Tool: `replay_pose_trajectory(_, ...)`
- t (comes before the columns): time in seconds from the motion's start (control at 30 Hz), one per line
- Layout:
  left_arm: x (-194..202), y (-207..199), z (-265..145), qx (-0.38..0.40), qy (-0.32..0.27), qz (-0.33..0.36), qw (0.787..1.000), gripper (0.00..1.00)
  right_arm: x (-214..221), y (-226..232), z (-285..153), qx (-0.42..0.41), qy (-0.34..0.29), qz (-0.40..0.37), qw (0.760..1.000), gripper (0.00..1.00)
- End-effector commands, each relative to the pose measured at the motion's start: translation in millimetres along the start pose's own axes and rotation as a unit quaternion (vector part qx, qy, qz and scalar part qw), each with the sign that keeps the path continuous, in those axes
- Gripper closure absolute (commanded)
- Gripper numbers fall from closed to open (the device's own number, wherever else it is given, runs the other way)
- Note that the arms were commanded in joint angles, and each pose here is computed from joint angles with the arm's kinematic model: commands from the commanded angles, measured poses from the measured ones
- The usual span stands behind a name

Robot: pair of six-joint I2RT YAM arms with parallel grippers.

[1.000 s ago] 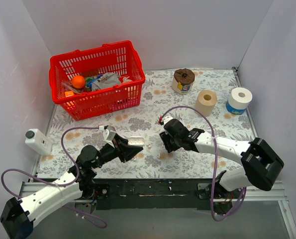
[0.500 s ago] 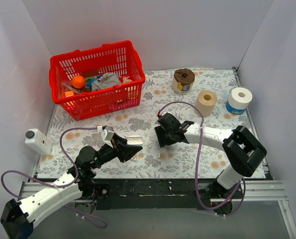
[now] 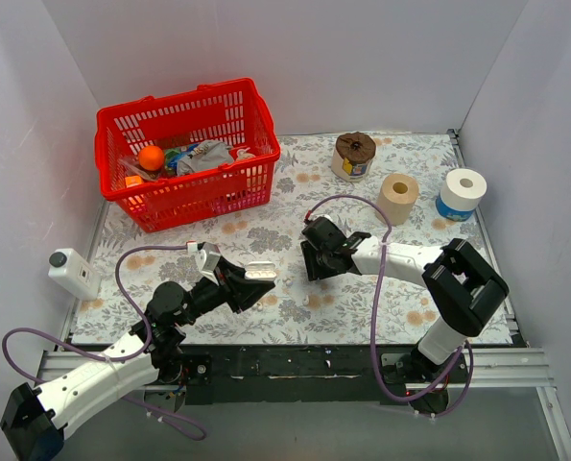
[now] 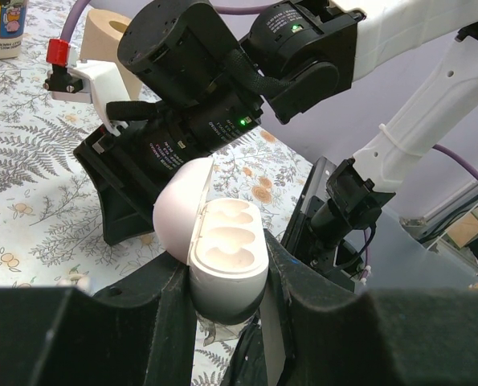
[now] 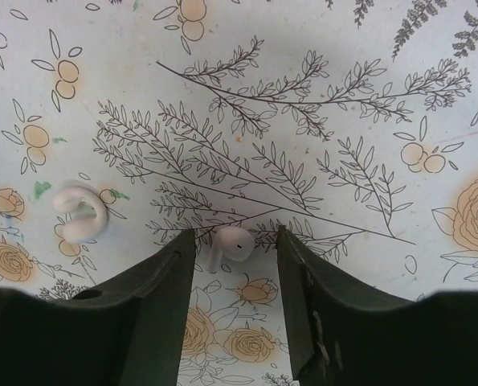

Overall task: Insert the wireless bluetooth earbuds into the charging case
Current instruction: Pick up the earbud from the center of the board.

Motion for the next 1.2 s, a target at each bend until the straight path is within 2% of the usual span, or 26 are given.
replay_pose_trajectory(0.0,-11,-2,3,0.001,-0.016,0.003,1.0,1.0,3,2,7,0.0,0.012,0.013,1.0,0.49)
replay_pose_trajectory(0.73,-15,-3,2,-0.006,-0.017,0.003,1.0,1.0,33,-19,24,0.094,0.04,0.032,0.994,0.54)
replay_pose_trajectory(1.0,-16,-3,1,-0.013,-0.021,0.002,1.0,1.0,36,-18,20,0.142,0.039,0.029,0.989,0.48)
replay_pose_trajectory(1.17,-17,-2,0,-0.018,-0.026,0.002,0.999,1.0,40,-16,19,0.161,0.042,0.03,0.986,0.48)
Point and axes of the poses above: each gripper's point midway between its finger pads, its own z axis out along the fingers, its own y axis along the line the jaws close on, x = y × z, the point moved 10 cm from there along -z, back along the fingers, and after that the axes turned 14 degrees about z, right-handed, at the moved point
